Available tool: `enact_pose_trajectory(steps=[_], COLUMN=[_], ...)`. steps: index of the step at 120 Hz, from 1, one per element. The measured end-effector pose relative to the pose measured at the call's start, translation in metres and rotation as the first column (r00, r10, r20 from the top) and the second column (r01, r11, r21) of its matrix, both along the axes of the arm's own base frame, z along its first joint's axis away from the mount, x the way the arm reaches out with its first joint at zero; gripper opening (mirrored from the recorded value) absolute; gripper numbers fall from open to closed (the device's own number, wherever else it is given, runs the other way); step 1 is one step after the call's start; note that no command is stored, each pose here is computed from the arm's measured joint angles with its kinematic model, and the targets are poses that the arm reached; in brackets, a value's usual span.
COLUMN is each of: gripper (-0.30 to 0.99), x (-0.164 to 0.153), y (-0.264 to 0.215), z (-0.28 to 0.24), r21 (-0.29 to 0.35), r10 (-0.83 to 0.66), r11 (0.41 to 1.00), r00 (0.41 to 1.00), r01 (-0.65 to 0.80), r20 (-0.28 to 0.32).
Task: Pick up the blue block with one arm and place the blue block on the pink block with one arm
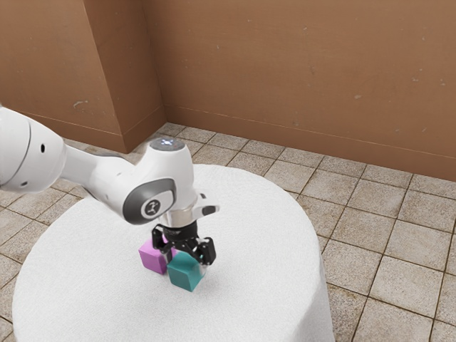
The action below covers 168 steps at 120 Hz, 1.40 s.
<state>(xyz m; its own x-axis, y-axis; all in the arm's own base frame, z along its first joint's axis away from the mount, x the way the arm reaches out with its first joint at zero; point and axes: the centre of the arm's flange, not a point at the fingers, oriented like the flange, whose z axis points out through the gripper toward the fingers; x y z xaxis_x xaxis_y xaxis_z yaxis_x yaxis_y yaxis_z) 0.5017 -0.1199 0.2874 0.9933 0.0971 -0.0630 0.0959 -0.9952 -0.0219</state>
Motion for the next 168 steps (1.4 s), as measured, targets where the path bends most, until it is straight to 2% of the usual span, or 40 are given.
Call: enact_pose_trajectory(steps=[32, 60, 89, 130, 168], gripper=[0.68, 0.47, 0.39, 0.38, 0.38], x=[0.014, 0.015, 0.020, 0.018, 0.020], y=[0.009, 0.009, 0.008, 0.009, 0.044], z=[-0.019, -0.022, -0.025, 0.029, 0.051], r21=[0.003, 0.012, 0.022, 0.060, 0.083], r10=[0.029, 0.030, 0.028, 0.012, 0.019], r11=[1.000, 0.999, 0.999, 0.998, 0.996], r00=[0.999, 0.999, 0.999, 0.998, 0.998], r01=[-0.029, -0.030, -0.027, -0.015, -0.024], r20=[-0.022, -0.024, -0.019, 0.061, 0.054])
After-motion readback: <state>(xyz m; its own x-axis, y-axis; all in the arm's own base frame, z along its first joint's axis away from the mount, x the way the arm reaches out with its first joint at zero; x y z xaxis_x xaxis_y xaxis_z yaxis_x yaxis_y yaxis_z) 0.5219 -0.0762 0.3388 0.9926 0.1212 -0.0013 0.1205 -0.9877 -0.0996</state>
